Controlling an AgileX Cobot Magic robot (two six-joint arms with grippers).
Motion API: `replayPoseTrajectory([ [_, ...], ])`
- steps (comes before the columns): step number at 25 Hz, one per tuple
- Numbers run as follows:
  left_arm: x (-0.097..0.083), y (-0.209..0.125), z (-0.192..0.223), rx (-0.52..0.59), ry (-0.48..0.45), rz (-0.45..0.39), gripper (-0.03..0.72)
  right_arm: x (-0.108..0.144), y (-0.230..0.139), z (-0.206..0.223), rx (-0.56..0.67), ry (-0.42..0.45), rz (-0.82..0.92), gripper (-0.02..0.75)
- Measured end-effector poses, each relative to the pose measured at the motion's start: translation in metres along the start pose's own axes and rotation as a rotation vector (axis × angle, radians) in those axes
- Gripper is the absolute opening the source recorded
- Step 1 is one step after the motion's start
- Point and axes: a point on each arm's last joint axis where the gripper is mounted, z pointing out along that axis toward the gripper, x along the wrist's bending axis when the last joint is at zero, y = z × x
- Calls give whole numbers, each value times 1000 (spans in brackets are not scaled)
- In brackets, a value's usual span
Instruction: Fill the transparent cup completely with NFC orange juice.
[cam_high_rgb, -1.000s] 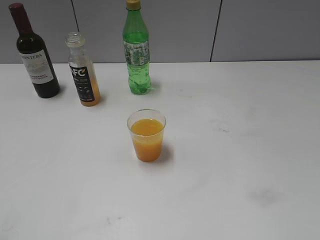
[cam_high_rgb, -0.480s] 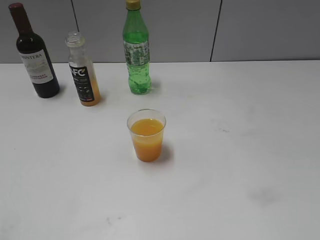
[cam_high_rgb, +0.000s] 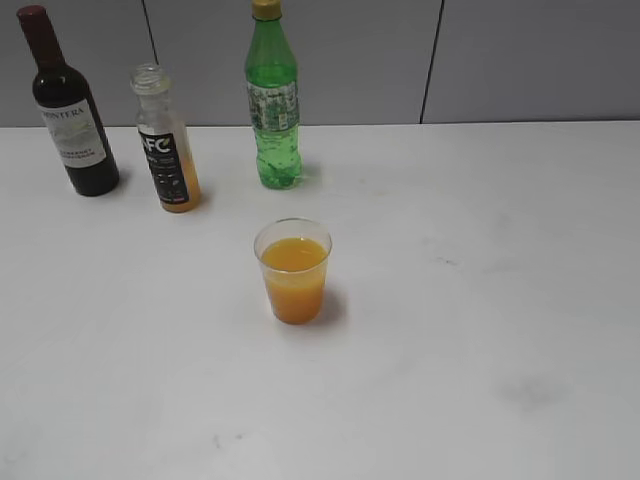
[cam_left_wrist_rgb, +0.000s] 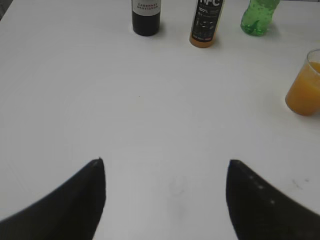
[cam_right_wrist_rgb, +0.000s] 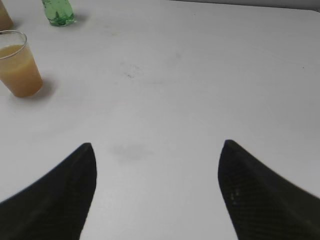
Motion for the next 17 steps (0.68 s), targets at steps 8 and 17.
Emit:
replayPoseTrajectory([
  [8, 0, 0, -1, -1, -53, 32, 575, 0, 0, 0, 0, 0, 0, 587],
  [17, 0, 0, -1, -3, -80, 45, 569, 0, 0, 0, 0, 0, 0, 587],
])
